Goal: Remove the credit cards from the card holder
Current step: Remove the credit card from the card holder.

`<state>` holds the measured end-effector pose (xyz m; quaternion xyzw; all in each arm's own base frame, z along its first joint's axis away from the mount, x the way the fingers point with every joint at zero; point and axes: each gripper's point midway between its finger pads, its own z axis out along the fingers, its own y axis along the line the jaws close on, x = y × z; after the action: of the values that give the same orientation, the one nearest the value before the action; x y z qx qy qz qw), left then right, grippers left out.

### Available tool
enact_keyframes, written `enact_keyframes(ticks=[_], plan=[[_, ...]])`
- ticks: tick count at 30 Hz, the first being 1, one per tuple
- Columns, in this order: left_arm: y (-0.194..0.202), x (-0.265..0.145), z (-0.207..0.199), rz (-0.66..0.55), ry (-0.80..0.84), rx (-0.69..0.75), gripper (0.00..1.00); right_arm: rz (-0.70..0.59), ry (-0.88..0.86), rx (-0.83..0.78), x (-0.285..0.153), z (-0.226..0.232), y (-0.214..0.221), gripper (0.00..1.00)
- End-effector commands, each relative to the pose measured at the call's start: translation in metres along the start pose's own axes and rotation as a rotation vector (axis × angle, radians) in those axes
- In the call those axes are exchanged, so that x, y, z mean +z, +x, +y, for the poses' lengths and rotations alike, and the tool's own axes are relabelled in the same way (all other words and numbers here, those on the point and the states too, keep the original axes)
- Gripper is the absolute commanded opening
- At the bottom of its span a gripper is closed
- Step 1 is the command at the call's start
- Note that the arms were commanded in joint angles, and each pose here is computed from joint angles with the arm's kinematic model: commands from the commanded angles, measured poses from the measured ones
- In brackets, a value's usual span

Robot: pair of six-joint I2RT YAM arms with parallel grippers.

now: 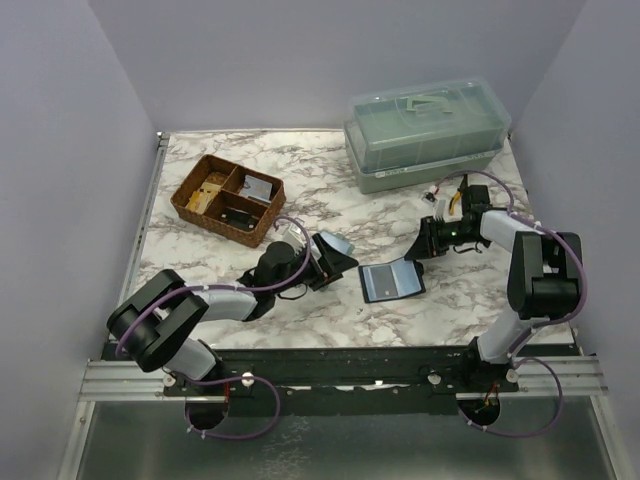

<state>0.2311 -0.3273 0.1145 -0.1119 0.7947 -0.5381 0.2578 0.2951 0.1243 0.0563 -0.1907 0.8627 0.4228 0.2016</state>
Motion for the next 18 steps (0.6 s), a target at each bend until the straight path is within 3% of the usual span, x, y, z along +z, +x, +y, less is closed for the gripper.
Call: enact_keyframes(ticks=[1, 6, 9, 13, 15, 18], plan=[[-0.01, -0.008, -0.011, 0.003, 0.11, -0.067, 0.91, -0.008, 0.078, -0.077, -0.01, -0.001, -0.005, 0.37], [-0.007, -0.009, -0.011, 0.017, 0.11, -0.036, 0.86, -0.063, 0.179, -0.202, -0.029, 0.002, -0.022, 0.5], [-0.005, -0.01, -0.007, 0.024, 0.097, -0.027, 0.83, -0.095, 0.159, -0.373, -0.04, 0.019, -0.032, 0.6], [0.001, -0.01, 0.0, 0.033, 0.06, -0.013, 0.81, -0.147, -0.114, -0.722, -0.04, 0.074, -0.019, 0.79], [0.005, -0.008, 0.005, 0.043, 0.039, -0.003, 0.79, -0.178, -0.218, -0.945, -0.036, 0.088, 0.001, 0.96], [0.01, -0.003, 0.006, 0.06, 0.027, 0.011, 0.74, -0.211, -0.276, -1.047, -0.024, 0.088, 0.005, 0.99]])
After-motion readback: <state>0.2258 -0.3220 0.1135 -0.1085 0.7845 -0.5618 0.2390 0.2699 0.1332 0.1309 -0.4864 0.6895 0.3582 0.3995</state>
